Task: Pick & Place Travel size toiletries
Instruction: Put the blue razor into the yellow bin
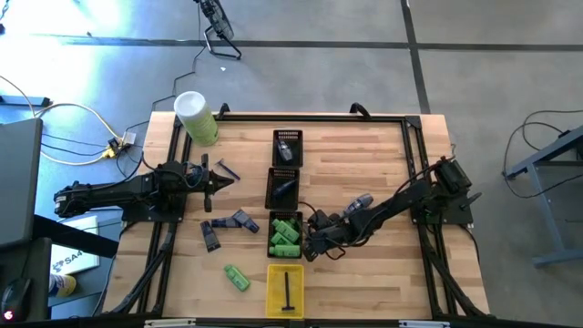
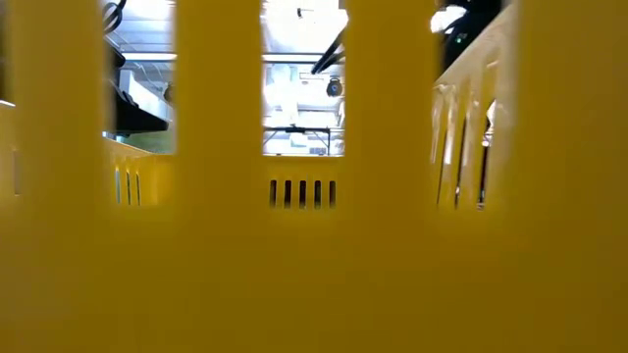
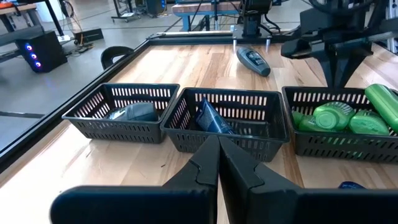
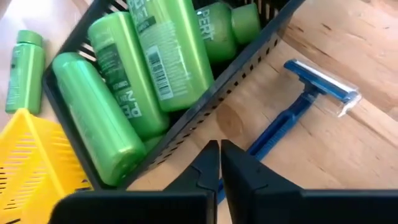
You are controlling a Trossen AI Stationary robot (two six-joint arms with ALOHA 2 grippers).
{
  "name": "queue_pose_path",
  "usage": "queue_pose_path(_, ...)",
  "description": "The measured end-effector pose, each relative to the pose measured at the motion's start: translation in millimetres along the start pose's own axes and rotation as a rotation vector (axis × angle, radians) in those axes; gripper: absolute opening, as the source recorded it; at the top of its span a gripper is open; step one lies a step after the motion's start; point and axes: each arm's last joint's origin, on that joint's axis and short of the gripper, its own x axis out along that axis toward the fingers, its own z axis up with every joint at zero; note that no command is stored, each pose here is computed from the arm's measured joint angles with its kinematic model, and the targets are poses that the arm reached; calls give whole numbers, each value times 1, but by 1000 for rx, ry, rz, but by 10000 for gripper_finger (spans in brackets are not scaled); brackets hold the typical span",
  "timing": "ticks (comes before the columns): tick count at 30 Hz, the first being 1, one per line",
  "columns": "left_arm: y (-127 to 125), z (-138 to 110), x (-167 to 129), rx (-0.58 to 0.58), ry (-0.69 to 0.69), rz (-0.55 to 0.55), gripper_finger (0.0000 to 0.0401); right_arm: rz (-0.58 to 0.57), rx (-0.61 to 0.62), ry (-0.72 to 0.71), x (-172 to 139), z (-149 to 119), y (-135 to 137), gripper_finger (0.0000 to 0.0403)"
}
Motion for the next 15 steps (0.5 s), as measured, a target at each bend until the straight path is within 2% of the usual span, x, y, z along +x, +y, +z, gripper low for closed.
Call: queue_pose_path(15,0,0,0,0,0,0,6,-28,2,52,23,-9,-7,3)
